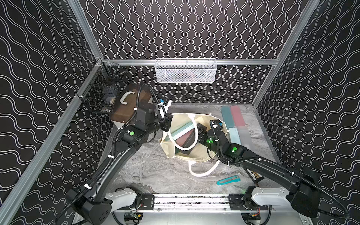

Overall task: Take out the pencil case from the canvas bag
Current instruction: Pick up the pencil case from the canvas bag, then place the pencil case at the center of the board, then pick up the pencil case from the center of the board.

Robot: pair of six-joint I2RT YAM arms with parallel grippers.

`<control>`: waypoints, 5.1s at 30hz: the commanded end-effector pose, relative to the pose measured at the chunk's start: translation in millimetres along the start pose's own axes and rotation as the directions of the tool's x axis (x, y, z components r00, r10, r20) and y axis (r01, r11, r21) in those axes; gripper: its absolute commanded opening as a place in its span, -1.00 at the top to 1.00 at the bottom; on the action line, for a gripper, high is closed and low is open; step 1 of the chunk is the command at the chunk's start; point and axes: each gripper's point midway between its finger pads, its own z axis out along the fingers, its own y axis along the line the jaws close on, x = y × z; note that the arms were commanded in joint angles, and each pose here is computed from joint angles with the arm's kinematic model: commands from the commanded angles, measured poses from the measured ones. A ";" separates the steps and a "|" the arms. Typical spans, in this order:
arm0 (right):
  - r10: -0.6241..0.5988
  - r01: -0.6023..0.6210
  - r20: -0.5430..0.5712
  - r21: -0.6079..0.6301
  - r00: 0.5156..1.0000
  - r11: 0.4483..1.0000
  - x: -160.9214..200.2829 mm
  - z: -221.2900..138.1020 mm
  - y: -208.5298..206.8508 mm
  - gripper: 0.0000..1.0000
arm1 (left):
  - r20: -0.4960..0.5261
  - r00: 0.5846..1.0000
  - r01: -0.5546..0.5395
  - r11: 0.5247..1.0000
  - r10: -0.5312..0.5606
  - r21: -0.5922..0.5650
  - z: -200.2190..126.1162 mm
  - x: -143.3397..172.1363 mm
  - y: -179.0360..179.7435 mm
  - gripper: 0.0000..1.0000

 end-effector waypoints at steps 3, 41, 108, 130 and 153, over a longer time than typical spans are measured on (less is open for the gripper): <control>0.049 -0.055 0.076 0.069 0.996 0.996 -12.9 -0.9 -13.1 -0.08 | 0.110 0.994 -0.010 1.000 0.012 -0.025 -16.1 -29.7 2.0 1.00; -0.288 0.311 0.131 -0.218 0.949 0.925 -44.1 -43.4 71.2 -0.09 | 0.036 0.999 -0.036 0.995 0.040 -0.091 -6.5 -15.5 14.7 1.00; -0.037 0.593 -0.733 0.518 0.679 0.616 -14.4 82.2 -221.8 -0.56 | -0.060 0.947 0.270 0.883 -0.316 -0.383 -24.5 -5.8 95.5 1.00; -0.048 0.394 -0.604 0.456 0.796 0.798 6.7 30.3 -202.8 -0.88 | -0.039 0.956 0.262 0.907 -0.290 -0.330 -30.3 16.5 83.4 1.00; -0.035 0.505 -0.723 0.446 0.690 0.739 53.6 31.8 -238.7 -0.75 | -0.080 0.949 0.266 0.914 -0.303 -0.306 -19.3 24.0 78.6 1.00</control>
